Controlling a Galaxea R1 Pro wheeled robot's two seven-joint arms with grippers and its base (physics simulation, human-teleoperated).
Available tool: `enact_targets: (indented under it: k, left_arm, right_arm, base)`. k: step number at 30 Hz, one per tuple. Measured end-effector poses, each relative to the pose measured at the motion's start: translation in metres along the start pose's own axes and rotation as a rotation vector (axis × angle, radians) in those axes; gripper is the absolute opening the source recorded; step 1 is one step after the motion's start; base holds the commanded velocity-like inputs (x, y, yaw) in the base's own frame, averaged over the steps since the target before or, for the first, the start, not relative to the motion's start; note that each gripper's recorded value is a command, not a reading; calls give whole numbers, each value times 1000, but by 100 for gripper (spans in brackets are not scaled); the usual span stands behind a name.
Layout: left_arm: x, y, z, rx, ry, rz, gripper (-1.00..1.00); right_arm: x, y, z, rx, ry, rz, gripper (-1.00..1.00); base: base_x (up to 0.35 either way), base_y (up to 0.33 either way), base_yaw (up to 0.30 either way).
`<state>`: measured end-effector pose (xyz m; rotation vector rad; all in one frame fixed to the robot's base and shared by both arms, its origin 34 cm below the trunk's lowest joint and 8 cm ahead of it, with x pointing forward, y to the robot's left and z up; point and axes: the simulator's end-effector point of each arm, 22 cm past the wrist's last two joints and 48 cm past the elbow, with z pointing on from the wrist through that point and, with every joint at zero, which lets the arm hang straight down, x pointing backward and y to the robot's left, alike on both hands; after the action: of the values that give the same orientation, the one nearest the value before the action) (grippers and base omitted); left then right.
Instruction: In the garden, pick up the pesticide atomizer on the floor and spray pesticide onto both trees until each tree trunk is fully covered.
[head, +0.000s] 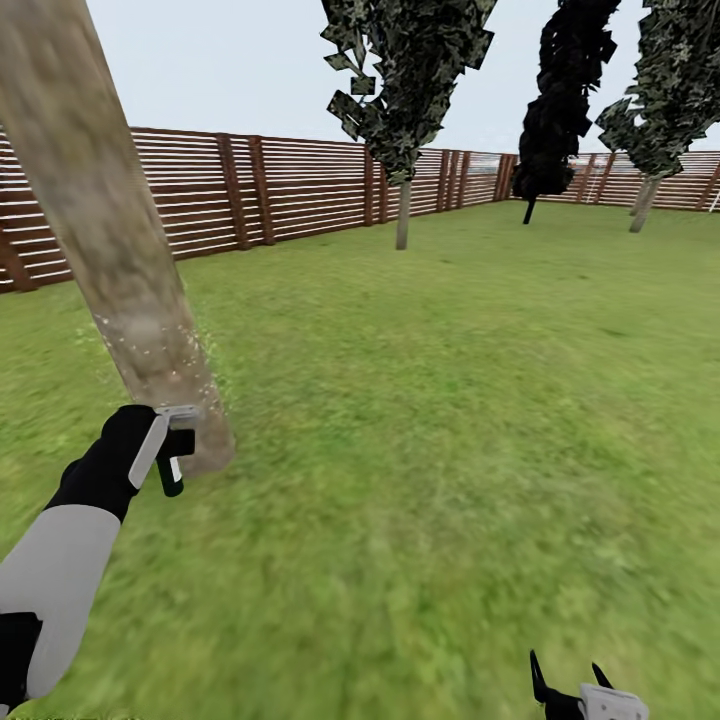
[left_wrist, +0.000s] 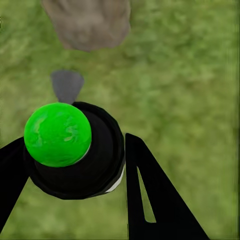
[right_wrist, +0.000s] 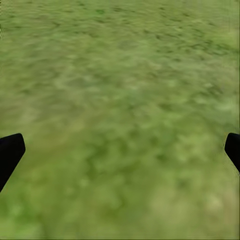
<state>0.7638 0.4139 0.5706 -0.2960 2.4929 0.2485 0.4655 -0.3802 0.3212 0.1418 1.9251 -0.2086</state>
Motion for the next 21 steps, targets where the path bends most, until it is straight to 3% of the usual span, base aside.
enact_targets:
  k: [7,16,18,21]
  left_arm:
    - [0,2,0,-4,0,1,-100]
    - [24,12,12,-41,52,1,-100]
    - [41,12,21,-42,96,-1,-100]
    - [52,14,42,-51,62,-29,-100]
  right_arm:
    - [0,0,0,0,0,0,100]
    - [0,0,0,0,0,0,100]
    - [0,0,0,0,0,0,100]
    - [0,0,0,0,0,0,100]
  base:
    - [97,-264,271]
    - [160,-238,249]
    - [243,-186,23]
    - [271,-157,3]
